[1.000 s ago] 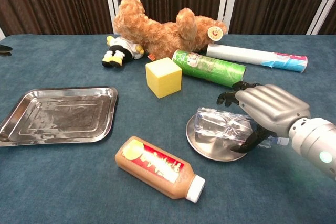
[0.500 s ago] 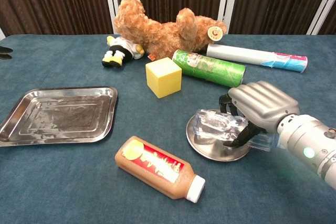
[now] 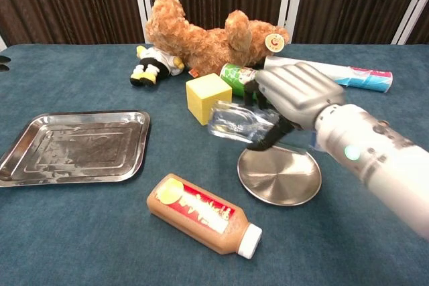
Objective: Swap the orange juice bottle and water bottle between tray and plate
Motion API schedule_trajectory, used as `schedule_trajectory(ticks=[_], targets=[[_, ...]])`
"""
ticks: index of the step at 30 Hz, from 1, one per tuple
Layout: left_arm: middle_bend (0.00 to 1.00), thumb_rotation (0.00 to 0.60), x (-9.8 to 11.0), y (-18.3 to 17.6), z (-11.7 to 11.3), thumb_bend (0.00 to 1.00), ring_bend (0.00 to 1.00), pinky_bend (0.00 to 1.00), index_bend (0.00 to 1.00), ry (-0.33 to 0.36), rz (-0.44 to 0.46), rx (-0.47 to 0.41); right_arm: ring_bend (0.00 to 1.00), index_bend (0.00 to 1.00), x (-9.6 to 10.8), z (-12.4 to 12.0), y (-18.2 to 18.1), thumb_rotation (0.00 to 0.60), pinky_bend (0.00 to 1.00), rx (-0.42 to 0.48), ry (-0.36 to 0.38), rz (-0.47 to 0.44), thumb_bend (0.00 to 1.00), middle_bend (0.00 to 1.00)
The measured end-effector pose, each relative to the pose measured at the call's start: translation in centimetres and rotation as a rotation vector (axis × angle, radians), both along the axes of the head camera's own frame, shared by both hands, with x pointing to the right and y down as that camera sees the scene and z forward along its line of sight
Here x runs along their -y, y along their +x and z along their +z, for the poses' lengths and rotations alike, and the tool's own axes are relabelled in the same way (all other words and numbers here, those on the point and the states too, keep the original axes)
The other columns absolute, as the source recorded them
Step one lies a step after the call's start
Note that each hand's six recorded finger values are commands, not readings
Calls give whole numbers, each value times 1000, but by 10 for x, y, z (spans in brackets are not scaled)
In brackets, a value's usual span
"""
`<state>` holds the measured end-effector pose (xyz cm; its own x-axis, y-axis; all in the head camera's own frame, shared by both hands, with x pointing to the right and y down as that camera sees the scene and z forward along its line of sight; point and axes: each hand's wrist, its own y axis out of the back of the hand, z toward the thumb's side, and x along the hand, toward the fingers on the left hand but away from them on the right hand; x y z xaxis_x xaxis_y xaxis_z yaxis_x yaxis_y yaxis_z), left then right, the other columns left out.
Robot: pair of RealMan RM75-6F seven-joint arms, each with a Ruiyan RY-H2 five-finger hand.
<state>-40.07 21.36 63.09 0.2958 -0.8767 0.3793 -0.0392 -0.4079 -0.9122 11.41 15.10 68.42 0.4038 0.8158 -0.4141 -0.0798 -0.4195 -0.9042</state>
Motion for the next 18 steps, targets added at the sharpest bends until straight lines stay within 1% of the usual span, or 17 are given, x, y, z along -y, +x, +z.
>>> schedule_trajectory(ticks=[2,5,7,12,15,18], targets=[[123,600,0,0,-1,375,28,87,0,3,0,0,759,915,12,-6,-24,600,881,3,31,-23,344,832],[123,600,0,-1,-1,374,28,86,0,4,-2,2,759,915,23,-7,-53,600,880,-12,70,-64,345,832],[123,600,0,-1,-1,374,28,86,0,2,-3,3,759,915,27,-2,-65,600,876,-33,87,-83,345,832],[123,600,2,-4,-1,374,28,86,0,2,-11,4,759,915,32,18,-79,600,869,-99,114,-111,345,832],[123,600,2,-4,0,374,28,85,0,-3,-11,7,759,915,33,30,-83,600,865,-110,104,-111,345,832],[123,600,2,-5,1,374,28,84,0,-13,-13,8,759,915,29,41,-89,600,859,-76,60,-90,345,832]])
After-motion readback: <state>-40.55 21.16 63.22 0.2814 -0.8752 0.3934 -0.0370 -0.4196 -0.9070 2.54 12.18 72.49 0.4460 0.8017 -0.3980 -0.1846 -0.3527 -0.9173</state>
